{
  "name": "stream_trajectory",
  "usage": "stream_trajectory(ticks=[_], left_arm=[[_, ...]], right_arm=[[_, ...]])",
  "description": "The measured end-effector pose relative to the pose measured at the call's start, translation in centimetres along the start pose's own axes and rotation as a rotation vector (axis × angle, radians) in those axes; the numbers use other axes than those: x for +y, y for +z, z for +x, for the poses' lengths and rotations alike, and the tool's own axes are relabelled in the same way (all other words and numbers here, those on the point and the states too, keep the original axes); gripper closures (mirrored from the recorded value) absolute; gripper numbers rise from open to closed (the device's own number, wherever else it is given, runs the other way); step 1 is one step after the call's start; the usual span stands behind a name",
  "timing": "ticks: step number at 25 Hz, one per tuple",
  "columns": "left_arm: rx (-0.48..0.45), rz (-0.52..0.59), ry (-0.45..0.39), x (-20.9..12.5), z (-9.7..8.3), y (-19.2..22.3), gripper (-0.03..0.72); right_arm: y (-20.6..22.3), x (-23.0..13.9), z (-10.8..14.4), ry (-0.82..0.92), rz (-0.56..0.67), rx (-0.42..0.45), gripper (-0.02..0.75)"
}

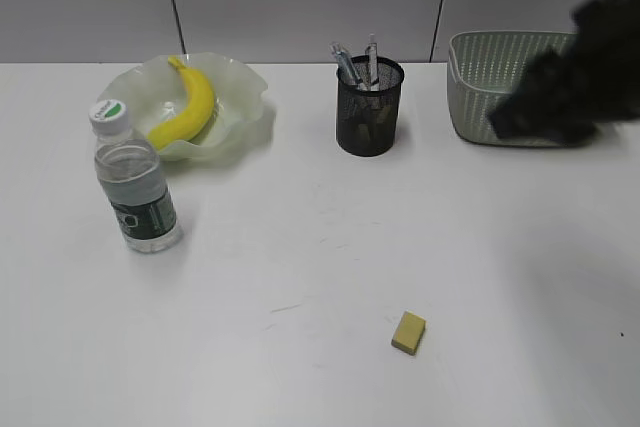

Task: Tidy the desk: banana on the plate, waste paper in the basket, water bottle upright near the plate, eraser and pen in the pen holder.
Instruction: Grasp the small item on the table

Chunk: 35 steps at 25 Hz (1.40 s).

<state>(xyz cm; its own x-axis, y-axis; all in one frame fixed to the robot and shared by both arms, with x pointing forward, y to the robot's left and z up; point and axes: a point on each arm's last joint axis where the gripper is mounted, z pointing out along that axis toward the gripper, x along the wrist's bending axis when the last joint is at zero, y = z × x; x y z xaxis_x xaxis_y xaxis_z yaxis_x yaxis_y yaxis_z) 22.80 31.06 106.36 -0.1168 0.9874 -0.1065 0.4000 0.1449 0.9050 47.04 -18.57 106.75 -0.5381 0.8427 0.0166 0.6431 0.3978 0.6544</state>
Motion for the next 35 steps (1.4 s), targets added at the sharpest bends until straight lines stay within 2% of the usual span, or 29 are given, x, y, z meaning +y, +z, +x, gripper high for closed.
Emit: stream_trajectory(ticks=[2,6,10,13,16,22,24,27,30,32,35], left_arm=[[-0.002,0.0,-0.001,0.0,0.0,0.0,0.452],[-0.004,0.001,-0.002,0.0,0.0,0.0,0.452],[-0.001,0.04,0.002,0.3,-0.2,0.6,0.452],[-0.051,0.107,0.071,0.7,-0.9,1.6,0.45],[-0.146,0.163,0.138,2.3,-2.2,3.3,0.451],[-0.383,0.111,0.208,8.2,-5.7,7.6,0.452],[-0.467,0.131,0.219,10.3,-7.2,9.7,0.454],[-0.584,0.222,0.26,12.1,-10.7,14.1,0.453],[-0.735,0.318,0.384,11.1,-17.3,16.7,0.453],[-0.775,0.432,0.468,8.4,-22.5,18.1,0.447],[-0.783,0.632,0.64,1.9,-29.4,19.0,0.358]], right_arm=[[-3.3,-4.1,0.7,0.028,0.055,-0.008,0.401],[-9.8,-11.2,1.9,0.032,0.038,-0.045,0.406],[-14.6,-16.6,3.0,0.042,-0.152,-0.064,0.406],[-16.6,-19.8,3.5,0.032,-0.34,-0.082,0.407],[-16.9,-20.8,3.4,0.051,-0.39,-0.107,0.407],[-15.9,-20.2,3.0,0.086,-0.379,-0.127,0.407],[-15.9,-20.1,3.0,0.088,-0.378,-0.122,0.407],[-15.9,-20.1,3.0,0.093,-0.379,-0.121,0.408],[-15.9,-20.1,3.0,0.093,-0.38,-0.122,0.408],[-15.9,-20.1,3.0,0.094,-0.381,-0.121,0.408],[-15.9,-20.1,3.0,0.094,-0.382,-0.121,0.408]])
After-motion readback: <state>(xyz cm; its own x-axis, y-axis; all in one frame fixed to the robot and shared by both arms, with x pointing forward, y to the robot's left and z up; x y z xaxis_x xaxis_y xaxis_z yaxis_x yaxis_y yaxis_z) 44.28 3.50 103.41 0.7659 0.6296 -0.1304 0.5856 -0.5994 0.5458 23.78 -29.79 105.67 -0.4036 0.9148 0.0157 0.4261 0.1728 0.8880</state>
